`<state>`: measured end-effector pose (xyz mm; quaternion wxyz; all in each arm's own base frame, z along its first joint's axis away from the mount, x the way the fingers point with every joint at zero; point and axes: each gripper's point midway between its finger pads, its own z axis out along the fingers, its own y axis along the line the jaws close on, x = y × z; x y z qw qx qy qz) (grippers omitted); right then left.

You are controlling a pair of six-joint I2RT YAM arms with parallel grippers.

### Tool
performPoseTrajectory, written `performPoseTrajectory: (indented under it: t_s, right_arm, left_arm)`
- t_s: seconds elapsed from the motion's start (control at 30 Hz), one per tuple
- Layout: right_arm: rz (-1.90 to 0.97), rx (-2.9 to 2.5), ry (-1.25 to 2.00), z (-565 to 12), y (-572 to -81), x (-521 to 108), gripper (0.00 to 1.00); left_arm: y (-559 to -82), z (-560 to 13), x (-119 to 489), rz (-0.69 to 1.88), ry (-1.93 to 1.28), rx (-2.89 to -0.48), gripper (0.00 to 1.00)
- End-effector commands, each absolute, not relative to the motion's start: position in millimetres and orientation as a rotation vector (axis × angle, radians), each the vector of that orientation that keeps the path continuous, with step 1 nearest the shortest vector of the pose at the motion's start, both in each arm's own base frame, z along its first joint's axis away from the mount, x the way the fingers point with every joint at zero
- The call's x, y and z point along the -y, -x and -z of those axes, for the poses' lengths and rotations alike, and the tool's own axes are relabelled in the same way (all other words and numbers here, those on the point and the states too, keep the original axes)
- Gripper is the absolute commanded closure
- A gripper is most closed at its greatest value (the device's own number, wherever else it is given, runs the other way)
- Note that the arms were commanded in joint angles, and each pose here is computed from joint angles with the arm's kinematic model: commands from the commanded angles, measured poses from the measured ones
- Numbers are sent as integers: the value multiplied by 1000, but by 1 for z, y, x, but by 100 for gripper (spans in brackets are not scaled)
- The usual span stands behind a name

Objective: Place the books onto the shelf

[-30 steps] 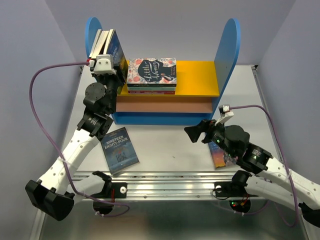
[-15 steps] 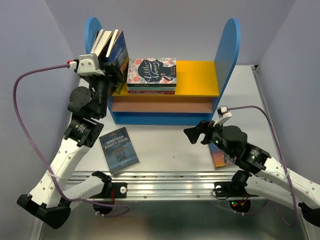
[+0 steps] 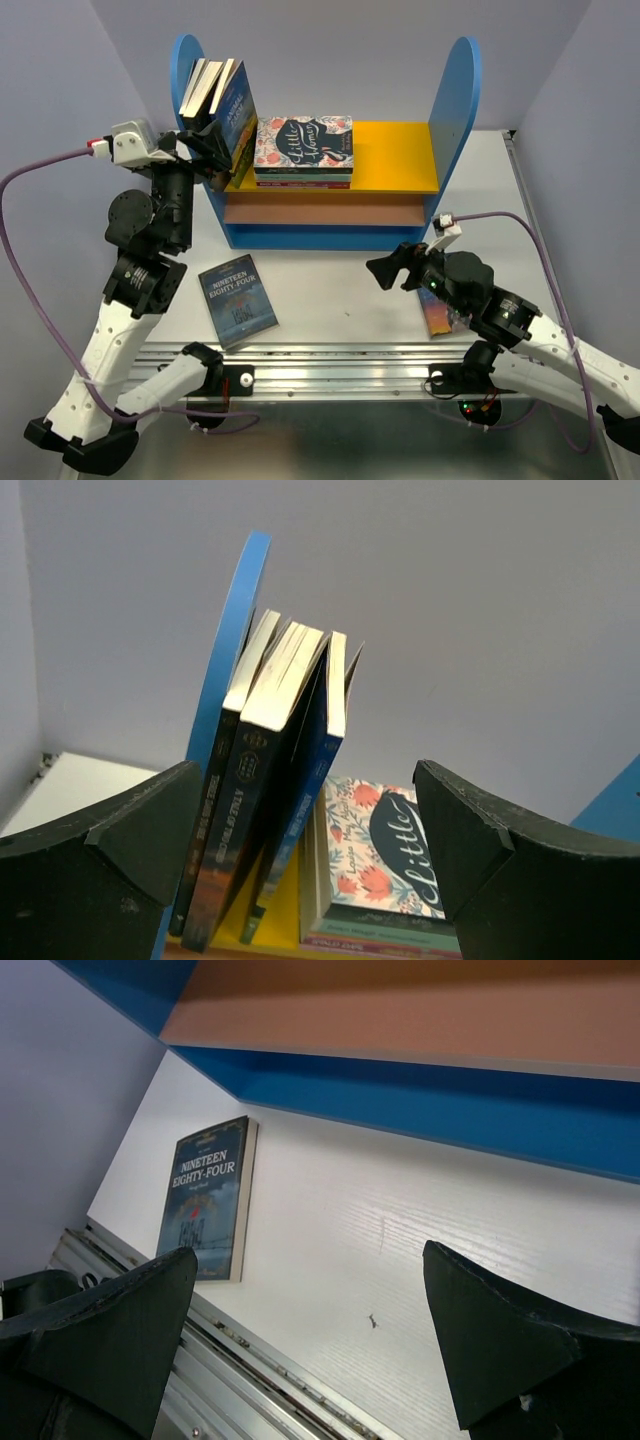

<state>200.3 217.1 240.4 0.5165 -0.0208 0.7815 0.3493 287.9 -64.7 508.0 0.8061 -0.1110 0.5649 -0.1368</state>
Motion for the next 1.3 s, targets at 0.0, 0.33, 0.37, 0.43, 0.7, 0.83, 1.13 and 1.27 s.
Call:
performPoseTrajectory:
  t_s: [0.0, 0.33, 0.37, 0.43, 0.7, 0.83, 1.13, 1.27]
  right_arm:
    - [-858, -1862, 53, -243, -199, -220, 0]
    - [-876, -1884, 87, -240, -197, -227, 0]
    - [-875, -1883, 86, -240, -197, -227, 0]
    - [-876, -1889, 85, -238, -197, -227, 0]
    - [-870, -1887, 81, -239, -198, -227, 0]
    - [-868, -1892, 84, -238, -198, -228, 0]
    - [-867, -1888, 84, -239, -199, -227, 0]
    - [-861, -1891, 84, -238, -199, -227, 0]
  left_arm:
    - [-270, -504, 62, 410, 324, -1227, 1]
    - [-292, -469, 84, 441, 343, -1463, 1]
    - [-294, -469, 86, 438, 336, -1473, 1]
    - [-294, -470, 91, 455, 313, -1487, 1]
    - [-289, -481, 85, 466, 330, -1490, 1]
    - [-289, -481, 83, 450, 307, -1505, 1]
    - [-298, -479, 80, 431, 302, -1509, 1]
    - [-302, -481, 85, 439, 272, -1507, 1]
